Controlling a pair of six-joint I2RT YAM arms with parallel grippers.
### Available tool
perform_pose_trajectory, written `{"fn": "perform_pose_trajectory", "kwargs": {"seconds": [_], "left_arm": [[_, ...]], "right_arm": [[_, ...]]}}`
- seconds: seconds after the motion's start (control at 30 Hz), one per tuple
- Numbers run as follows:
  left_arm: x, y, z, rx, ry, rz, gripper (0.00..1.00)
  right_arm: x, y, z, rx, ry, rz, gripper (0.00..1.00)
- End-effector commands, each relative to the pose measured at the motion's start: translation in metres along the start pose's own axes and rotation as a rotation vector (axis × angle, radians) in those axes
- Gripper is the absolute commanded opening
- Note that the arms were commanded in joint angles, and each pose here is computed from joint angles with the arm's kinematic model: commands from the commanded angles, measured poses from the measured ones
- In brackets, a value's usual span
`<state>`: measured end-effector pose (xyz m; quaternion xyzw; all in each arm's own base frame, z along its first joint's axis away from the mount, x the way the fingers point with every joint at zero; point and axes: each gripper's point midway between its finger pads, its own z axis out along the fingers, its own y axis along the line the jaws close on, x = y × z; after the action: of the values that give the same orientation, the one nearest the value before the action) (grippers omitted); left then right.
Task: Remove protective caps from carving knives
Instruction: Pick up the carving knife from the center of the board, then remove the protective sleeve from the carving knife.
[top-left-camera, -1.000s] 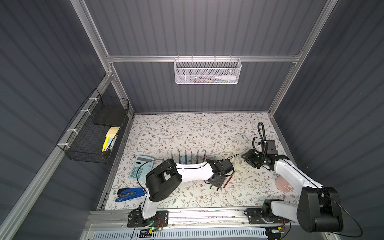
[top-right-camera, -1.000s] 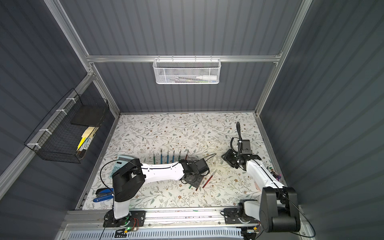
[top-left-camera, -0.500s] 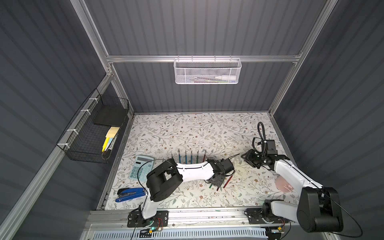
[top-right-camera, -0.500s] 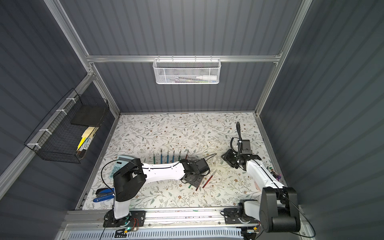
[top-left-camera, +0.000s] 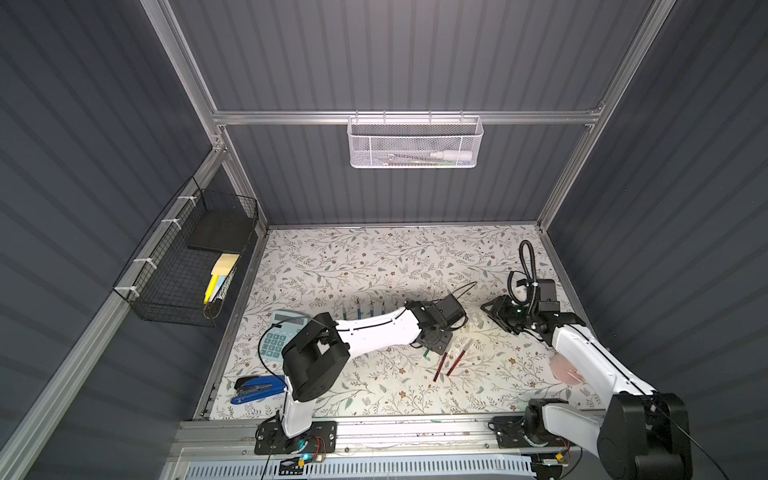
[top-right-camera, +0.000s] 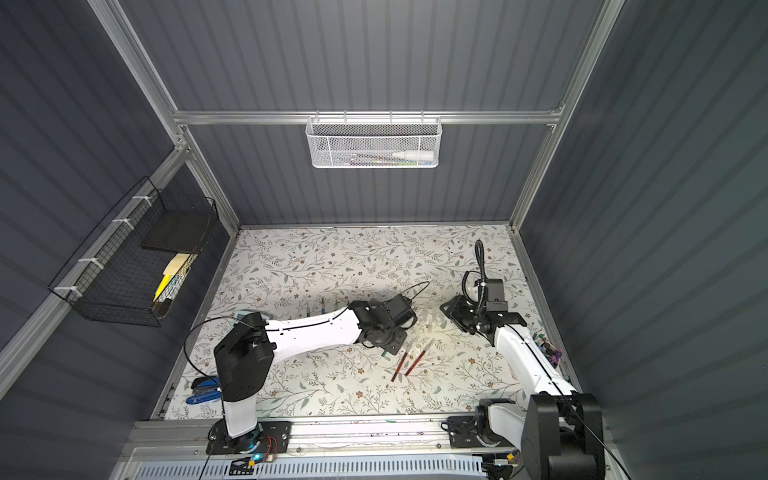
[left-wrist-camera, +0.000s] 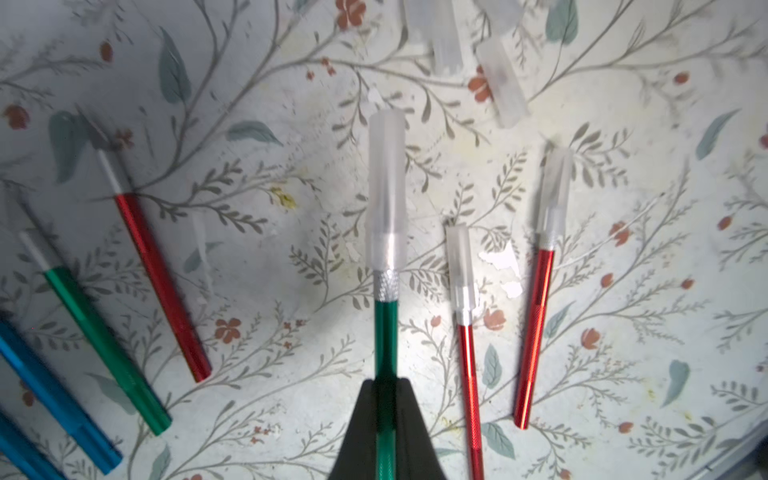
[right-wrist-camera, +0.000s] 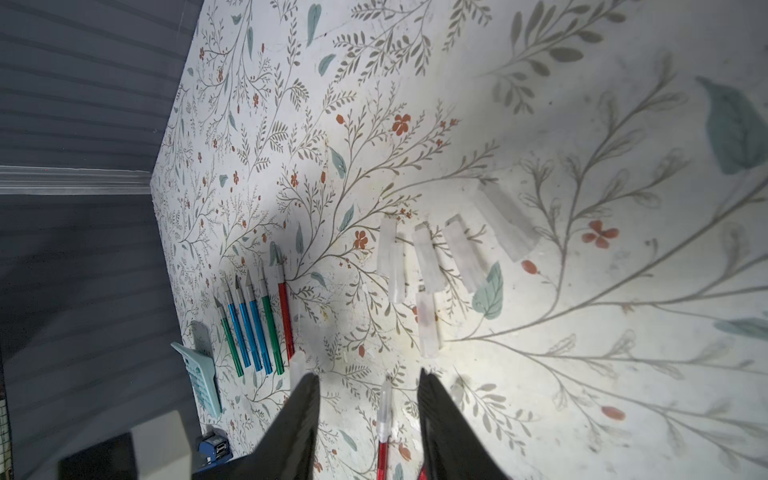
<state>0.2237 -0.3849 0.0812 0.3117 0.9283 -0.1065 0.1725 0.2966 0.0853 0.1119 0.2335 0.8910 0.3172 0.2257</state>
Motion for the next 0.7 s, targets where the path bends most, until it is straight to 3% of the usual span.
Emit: {"fn": "perform_pose_trajectory", "kwargs": {"seconds": [0.0,0.33,0.67], "left_arm": [[-0.02,-0.008,-0.021,0.101,-0.059,-0.007,0.0],[-0.04,-0.021,-0.04,0.227,-0.109,-0.012,0.0],[-0.045,-0.023,-0.044,0.271,-0.125,-0.031,0.0]], "right_arm": [[-0.003,0.023,-0.002,-0.058,-0.013,-0.025,0.42],[0.008,0.086,0.011,-0.14,0.009,-0.138,0.42],[0.018,0.084,0.039,-0.111,0.064,-0.137,0.41]]}}
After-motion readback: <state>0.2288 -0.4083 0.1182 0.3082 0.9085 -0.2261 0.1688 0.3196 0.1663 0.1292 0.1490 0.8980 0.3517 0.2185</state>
